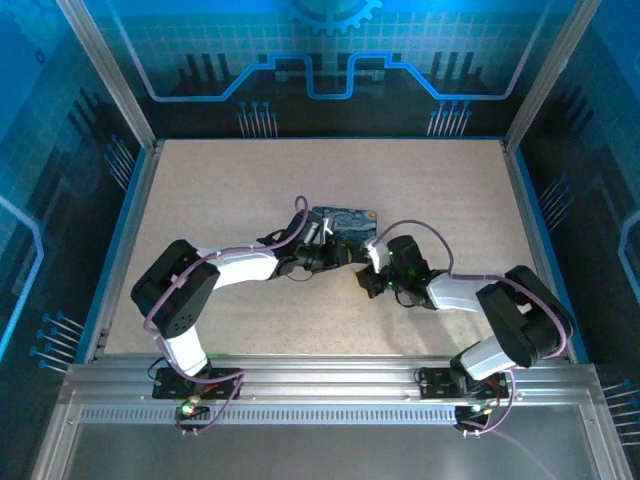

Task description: Unlock the padlock with the key

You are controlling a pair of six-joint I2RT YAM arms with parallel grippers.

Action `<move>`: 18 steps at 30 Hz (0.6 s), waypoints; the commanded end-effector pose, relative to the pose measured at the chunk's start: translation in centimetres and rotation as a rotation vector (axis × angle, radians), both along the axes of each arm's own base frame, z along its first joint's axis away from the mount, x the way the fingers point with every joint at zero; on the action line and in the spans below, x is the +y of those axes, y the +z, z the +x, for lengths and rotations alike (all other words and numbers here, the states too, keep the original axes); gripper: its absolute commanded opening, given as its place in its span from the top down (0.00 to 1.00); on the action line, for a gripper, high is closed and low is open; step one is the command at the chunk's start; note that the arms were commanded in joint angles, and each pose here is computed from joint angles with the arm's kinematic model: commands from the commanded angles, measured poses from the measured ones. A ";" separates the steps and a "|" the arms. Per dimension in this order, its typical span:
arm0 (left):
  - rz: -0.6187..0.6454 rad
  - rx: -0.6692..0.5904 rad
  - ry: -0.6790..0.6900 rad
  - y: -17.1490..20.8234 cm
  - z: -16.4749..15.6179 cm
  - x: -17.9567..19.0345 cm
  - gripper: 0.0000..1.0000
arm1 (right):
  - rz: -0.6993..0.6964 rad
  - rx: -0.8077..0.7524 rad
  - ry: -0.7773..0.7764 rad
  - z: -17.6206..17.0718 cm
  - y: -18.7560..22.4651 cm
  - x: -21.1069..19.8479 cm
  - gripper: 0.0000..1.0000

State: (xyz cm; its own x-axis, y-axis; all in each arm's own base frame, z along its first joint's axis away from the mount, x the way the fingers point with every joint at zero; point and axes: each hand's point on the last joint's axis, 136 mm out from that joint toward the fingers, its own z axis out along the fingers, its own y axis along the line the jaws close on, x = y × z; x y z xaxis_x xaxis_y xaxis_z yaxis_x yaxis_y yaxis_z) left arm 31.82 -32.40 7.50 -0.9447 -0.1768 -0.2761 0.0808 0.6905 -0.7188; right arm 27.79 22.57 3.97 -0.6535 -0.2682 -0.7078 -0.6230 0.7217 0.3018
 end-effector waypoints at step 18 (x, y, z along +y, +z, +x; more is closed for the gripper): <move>-0.049 -0.046 -0.014 2.9 0.3 -0.8 0.93 | 0.058 -0.090 0.008 1.2 2.2 1.2 1.00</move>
